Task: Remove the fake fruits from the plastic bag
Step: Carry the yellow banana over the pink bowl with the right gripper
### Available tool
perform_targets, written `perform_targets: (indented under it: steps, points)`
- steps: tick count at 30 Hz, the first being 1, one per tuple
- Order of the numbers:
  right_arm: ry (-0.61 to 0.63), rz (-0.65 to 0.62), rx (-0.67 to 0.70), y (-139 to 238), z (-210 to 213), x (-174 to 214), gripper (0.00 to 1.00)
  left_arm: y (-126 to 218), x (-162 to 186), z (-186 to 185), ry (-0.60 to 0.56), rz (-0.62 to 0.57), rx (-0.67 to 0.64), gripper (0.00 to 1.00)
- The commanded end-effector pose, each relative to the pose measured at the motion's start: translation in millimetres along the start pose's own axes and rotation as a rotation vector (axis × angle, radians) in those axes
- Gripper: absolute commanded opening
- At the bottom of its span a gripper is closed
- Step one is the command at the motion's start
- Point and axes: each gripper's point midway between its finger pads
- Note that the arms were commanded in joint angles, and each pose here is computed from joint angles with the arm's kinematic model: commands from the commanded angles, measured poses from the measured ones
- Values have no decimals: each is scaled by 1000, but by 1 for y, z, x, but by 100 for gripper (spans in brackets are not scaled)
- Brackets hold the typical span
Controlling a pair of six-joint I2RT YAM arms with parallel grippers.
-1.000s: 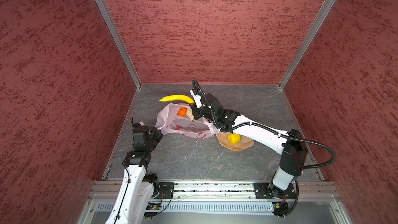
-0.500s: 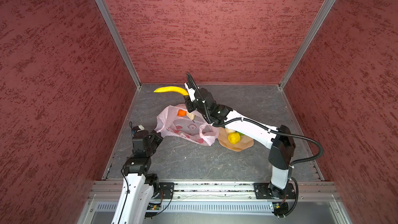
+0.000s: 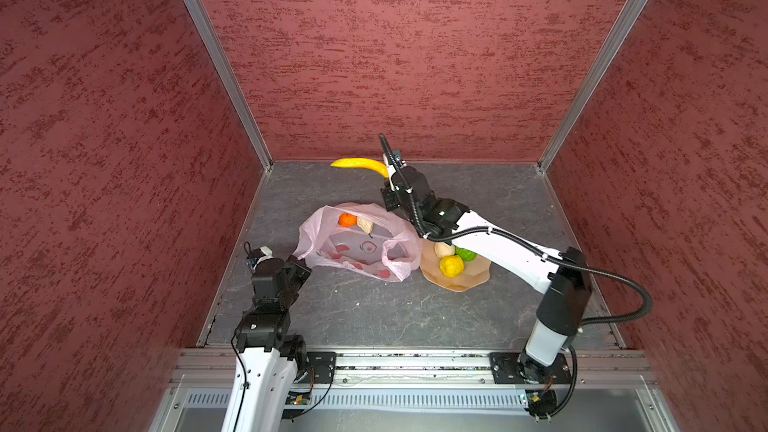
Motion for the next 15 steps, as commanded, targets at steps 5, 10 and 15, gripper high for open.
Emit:
perform_targets:
  steps: [5, 10, 15]
  points:
    - [-201, 180, 201, 50, -87, 80, 19, 9, -11, 11, -8, -74, -45, 0]
    - [-318, 290, 305, 70, -118, 138, 19, 12, -13, 11, -7, -86, -43, 0]
    - [-482, 341, 416, 85, -150, 185, 19, 8, -9, 10, -7, -63, -40, 0]
Point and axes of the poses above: each gripper's point midway between its finger pads, its own y axis back along the fingers, its own z axis along the line the jaws close on, x = y × z, and after that the axes turned 9 degrees about y, right-handed
